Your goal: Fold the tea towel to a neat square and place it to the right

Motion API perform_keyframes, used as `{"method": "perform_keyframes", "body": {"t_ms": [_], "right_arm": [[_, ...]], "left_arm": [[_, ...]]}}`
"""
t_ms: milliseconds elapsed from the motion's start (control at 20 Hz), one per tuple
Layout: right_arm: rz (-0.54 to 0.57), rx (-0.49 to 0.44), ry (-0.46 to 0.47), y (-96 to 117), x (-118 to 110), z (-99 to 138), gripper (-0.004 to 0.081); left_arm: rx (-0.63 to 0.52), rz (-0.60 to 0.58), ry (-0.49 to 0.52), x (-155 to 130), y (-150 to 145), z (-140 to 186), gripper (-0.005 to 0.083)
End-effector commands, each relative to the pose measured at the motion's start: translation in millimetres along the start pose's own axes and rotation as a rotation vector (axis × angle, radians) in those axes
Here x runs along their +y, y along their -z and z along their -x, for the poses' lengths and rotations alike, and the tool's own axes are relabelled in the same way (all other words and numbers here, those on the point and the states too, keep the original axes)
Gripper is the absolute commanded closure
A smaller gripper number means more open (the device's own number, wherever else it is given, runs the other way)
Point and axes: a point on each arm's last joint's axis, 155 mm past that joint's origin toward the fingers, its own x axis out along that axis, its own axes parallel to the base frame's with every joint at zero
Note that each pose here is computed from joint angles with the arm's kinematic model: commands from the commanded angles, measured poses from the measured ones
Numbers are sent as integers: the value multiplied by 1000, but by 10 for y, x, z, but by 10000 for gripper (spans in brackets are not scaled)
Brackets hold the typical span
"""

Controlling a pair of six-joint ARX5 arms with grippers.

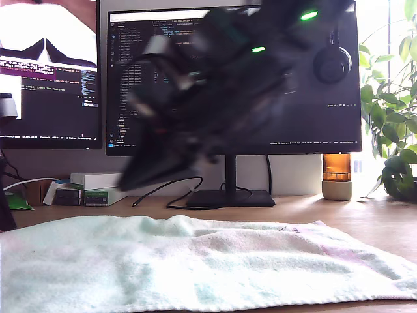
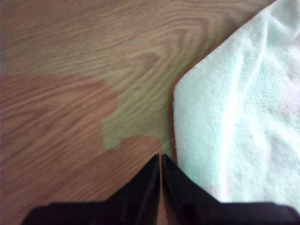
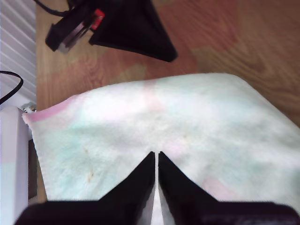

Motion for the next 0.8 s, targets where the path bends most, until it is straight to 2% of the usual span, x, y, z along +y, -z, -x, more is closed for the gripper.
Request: {"method": "perform_keyframes", "body": {"t_ms": [0,150,450,750], "right_arm": [[9,7,-17,35,17,-99,783],[7,7,-35,78,35,-191,783],[22,-32,-41,13,71,-315,783],[-23,10,-32,208,24,-470,783]], "left_arm": [[14,15,14,9,69,-82,795],[30,39,36,12,123,-174,795],[29,58,93,-55,144,-258,795],[-32,96,256,-376,-3,-221,795]]}}
